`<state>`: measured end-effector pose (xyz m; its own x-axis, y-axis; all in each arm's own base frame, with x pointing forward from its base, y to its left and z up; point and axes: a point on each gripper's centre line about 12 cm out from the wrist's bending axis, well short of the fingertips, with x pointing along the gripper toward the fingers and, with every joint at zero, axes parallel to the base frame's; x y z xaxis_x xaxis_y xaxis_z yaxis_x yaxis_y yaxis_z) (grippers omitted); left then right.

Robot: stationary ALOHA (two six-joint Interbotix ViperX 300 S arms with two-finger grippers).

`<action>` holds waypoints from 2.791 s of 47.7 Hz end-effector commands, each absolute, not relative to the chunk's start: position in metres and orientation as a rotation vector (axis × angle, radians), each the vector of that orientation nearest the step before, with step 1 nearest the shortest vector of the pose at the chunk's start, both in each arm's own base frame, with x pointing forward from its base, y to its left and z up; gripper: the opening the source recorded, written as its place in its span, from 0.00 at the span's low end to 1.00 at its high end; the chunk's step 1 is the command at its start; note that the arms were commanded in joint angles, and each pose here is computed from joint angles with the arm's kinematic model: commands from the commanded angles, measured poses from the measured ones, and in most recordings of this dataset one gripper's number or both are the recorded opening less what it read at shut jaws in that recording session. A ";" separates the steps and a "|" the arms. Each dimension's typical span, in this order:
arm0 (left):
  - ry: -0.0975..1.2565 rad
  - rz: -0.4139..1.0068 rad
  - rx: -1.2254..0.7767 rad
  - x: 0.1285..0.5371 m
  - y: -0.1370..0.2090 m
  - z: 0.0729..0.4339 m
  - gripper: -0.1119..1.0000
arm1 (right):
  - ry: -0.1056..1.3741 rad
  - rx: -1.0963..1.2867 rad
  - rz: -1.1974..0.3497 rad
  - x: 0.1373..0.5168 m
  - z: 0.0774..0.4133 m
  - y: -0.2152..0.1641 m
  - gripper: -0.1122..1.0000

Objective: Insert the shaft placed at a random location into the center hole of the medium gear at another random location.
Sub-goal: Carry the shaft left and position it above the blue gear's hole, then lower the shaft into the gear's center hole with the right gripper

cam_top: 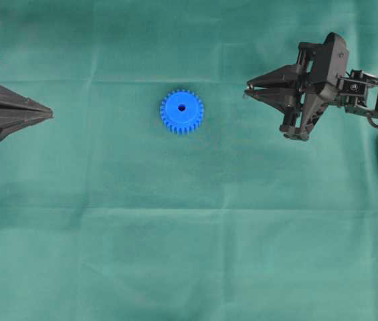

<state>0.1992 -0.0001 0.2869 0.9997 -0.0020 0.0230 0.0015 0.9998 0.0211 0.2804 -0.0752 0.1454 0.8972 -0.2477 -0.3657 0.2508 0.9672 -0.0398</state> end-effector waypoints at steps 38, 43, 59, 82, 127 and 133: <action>-0.044 -0.002 0.021 0.202 0.000 0.295 0.10 | 0.345 -0.014 -0.211 0.330 0.157 -0.072 0.22; -0.043 -0.002 0.021 0.202 0.000 0.295 0.10 | 0.348 -0.015 -0.198 0.344 0.158 -0.071 0.22; -0.046 -0.002 0.020 0.202 0.000 0.296 0.10 | 0.343 -0.019 -0.174 0.382 0.164 -0.069 0.22; -0.046 -0.002 0.020 0.202 0.000 0.296 0.10 | 0.344 -0.020 -0.160 0.404 0.165 -0.067 0.22; -0.054 -0.003 0.020 0.202 0.000 0.297 0.10 | 0.386 -0.012 -0.162 0.406 0.146 -0.067 0.22; -0.052 -0.003 0.020 0.202 0.000 0.297 0.10 | 0.386 -0.012 -0.162 0.406 0.146 -0.067 0.22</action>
<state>0.1996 -0.0001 0.2872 0.9996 -0.0021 0.0276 0.0017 0.9998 0.0181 0.3993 -0.0666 0.1322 0.8962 -0.1566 -0.4151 0.1556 0.9871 -0.0366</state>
